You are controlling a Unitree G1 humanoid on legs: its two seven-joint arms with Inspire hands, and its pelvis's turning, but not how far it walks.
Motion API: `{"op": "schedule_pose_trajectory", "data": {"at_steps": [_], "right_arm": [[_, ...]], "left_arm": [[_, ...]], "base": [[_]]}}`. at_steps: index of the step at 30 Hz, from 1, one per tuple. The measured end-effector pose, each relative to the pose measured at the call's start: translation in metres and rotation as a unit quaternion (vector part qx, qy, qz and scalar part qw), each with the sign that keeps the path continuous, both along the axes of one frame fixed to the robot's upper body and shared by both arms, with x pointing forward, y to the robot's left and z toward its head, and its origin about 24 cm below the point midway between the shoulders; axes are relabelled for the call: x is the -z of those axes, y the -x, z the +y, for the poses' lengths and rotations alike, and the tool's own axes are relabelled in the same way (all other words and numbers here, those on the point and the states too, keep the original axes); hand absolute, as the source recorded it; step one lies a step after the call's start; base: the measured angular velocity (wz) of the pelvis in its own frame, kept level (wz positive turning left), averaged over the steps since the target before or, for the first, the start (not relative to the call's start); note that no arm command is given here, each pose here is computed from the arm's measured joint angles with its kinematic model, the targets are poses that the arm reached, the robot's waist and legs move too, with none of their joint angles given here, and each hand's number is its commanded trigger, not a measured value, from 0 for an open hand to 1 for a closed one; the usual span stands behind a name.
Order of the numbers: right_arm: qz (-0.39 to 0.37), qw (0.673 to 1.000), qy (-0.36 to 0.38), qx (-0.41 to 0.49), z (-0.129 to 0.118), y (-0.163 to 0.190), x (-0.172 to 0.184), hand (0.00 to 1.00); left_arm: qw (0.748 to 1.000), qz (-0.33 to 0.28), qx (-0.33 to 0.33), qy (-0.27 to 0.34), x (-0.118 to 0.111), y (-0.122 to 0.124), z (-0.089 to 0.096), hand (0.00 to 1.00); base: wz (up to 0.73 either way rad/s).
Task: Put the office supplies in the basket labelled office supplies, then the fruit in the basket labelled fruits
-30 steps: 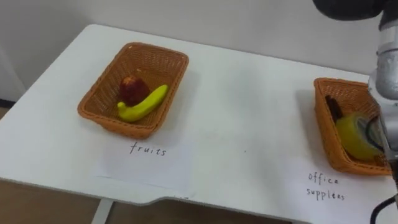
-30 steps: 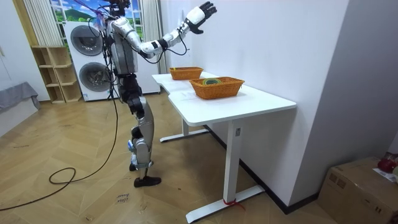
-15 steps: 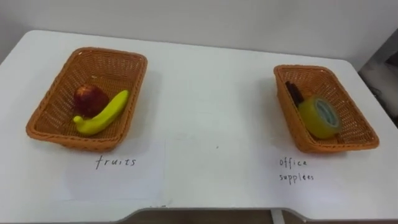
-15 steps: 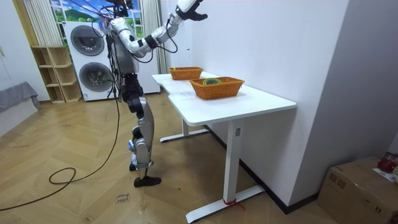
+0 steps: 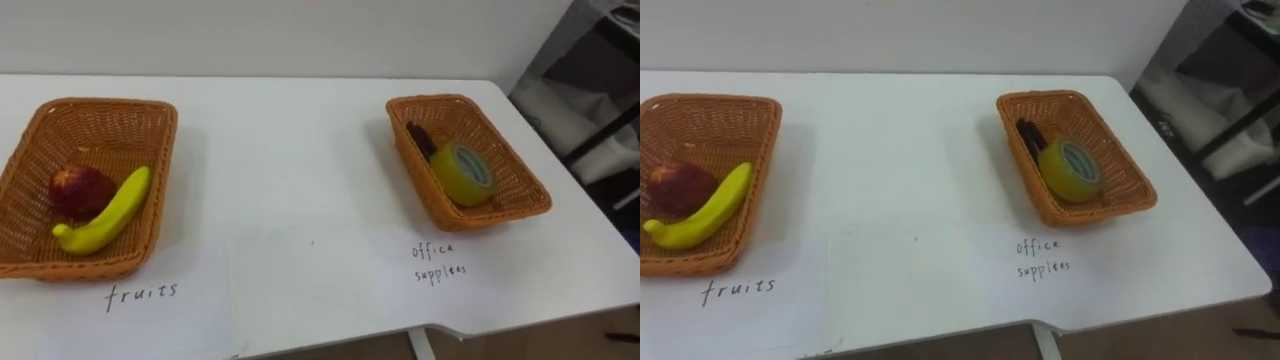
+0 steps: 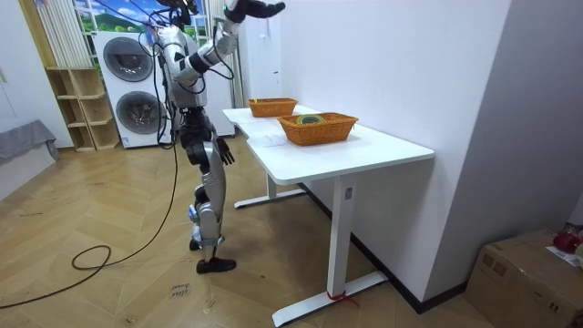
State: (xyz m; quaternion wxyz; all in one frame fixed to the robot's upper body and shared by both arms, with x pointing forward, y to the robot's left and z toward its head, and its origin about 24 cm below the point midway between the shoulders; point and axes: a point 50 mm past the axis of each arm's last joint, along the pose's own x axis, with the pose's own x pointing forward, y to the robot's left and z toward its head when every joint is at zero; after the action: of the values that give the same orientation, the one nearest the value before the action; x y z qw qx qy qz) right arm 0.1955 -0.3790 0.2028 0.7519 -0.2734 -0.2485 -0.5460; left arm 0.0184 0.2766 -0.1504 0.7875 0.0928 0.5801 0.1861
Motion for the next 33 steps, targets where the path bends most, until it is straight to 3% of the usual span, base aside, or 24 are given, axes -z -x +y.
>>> {"op": "schedule_pose_trajectory", "data": {"at_steps": [5,20,27,33], "right_arm": [[0.007,1.0,-0.012,0.026,-0.008,0.015,0.012,0.0],[-0.048,0.978,-0.184,0.089,-0.042,0.059,0.053,0.0],[-0.057,0.937,-0.309,0.153,-0.063,0.083,0.098,0.0],[-0.088,0.884,-0.417,0.191,-0.062,0.1,0.142,0.0]], "left_arm": [[1.0,0.006,-0.002,0.0,0.0,0.005,0.0,0.0],[0.999,-0.015,-0.03,0.003,-0.001,0.002,-0.001,0.0],[0.999,-0.024,-0.045,0.006,-0.002,0.004,-0.001,0.0],[0.999,-0.031,-0.044,-0.004,-0.004,0.002,0.0,0.0]], "base": [[-0.04],[0.02],[0.0],[0.0]]}}
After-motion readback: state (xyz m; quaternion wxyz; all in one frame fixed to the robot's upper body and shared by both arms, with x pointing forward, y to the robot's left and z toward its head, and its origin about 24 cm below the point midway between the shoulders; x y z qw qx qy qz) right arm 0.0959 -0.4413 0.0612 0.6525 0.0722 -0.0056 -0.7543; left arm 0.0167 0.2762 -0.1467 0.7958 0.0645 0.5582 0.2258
